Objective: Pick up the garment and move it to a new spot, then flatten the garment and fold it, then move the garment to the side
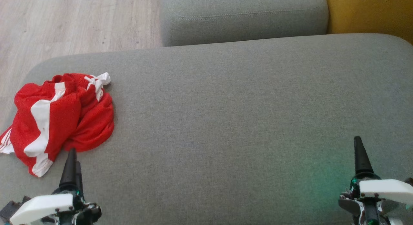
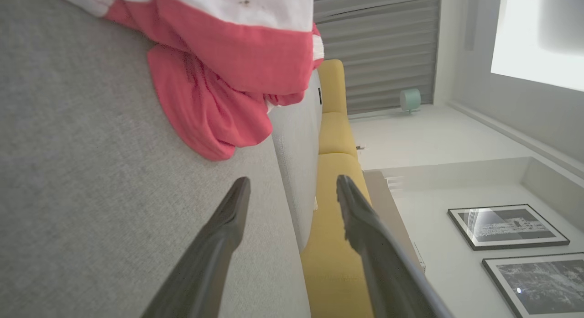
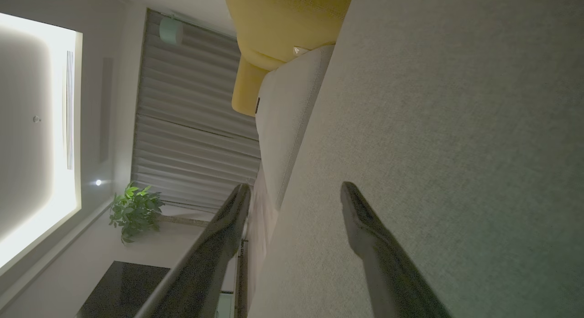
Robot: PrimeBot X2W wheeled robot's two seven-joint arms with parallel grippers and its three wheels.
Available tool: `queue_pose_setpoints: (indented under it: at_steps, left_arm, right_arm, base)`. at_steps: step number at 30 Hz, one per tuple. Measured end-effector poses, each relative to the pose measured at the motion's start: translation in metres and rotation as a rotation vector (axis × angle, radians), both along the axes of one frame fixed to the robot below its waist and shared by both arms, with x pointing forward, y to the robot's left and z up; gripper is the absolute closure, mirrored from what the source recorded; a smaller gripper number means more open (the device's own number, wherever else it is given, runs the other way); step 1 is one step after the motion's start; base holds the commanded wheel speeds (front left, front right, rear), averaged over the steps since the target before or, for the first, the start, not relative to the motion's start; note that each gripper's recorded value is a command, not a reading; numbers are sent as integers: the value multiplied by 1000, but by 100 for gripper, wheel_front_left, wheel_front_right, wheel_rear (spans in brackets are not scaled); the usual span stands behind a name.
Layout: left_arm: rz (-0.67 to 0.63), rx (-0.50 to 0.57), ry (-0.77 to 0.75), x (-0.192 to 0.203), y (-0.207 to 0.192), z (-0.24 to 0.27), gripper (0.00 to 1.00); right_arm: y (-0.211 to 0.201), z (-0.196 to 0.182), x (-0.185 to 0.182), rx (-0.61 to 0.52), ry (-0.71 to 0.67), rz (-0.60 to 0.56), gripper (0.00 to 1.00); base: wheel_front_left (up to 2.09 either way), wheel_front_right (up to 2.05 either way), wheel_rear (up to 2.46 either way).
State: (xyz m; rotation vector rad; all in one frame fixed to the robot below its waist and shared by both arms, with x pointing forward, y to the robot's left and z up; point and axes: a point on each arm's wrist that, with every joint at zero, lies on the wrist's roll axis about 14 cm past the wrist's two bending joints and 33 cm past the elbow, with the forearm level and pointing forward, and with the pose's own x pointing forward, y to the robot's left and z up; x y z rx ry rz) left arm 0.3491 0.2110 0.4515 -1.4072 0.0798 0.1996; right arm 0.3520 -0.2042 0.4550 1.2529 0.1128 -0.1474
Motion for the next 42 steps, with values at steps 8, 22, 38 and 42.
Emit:
queue_pose_setpoints:
  at_steps: [8,22,38,42]
  left_arm:
    - [-8,126,-43,5,1,21,0]
    - [-87,383,-86,8,-21,43,0]
    - [-173,747,-91,5,-44,50,0]
    - [-190,838,-81,4,-47,49,0]
  right_arm:
    - [12,17,6,-182,-46,62,0]
    - [31,31,8,-415,-99,139,0]
    - [42,39,7,-639,-143,179,0]
    - [44,41,7,-695,-152,191,0]
  base:
    - [0,0,0]
    - [0,0,0]
    - [0,0,0]
    - [0,0,0]
